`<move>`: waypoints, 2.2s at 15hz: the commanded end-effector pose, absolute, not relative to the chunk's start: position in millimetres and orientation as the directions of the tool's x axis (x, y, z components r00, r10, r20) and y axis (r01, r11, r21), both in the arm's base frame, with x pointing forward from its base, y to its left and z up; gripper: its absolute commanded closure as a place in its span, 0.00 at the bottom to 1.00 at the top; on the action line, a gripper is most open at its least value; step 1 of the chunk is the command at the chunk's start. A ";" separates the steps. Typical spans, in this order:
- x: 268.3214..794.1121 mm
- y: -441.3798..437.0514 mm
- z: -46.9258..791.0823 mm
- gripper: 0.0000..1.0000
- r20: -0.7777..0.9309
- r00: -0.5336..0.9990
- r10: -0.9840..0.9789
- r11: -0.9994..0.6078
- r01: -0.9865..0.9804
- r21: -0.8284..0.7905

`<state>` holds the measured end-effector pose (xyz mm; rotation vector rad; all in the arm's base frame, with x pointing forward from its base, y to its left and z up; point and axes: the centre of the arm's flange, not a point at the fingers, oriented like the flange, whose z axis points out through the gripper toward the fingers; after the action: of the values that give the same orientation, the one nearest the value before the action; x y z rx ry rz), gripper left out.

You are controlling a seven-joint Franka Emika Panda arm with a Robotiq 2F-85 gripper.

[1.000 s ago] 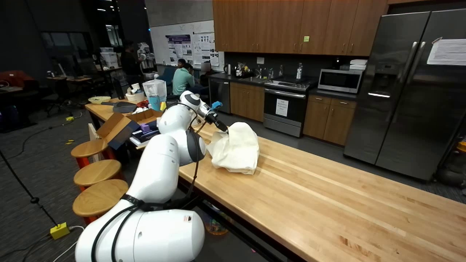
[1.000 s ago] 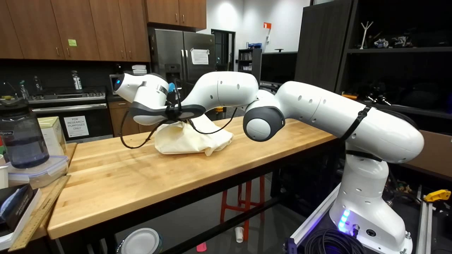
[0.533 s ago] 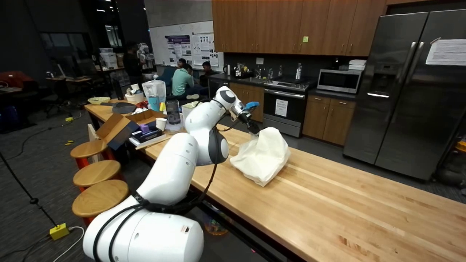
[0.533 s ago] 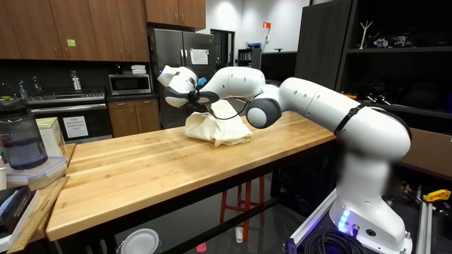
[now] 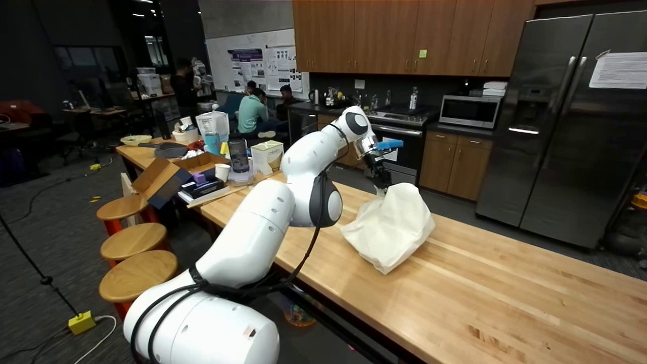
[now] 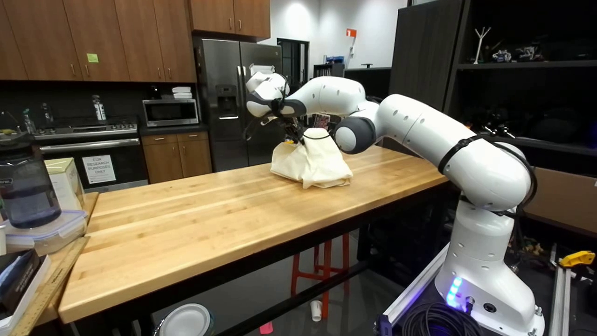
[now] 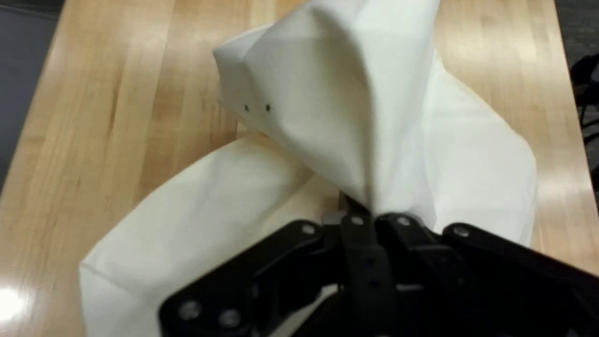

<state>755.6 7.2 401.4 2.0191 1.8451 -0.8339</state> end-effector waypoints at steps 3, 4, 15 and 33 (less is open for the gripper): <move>791.3 117.9 367.0 0.99 -0.639 -0.104 0.762 -0.070 0.968 -0.240; 786.7 144.1 358.0 0.99 -0.661 -0.154 0.734 -0.034 0.964 -0.262; 697.5 412.6 393.7 0.99 -0.819 -0.484 0.308 0.444 0.834 -0.327; 743.8 362.6 379.8 0.99 -0.828 -0.494 0.265 0.427 0.830 -0.358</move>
<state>696.3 358.0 377.4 0.8996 1.9584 -0.9372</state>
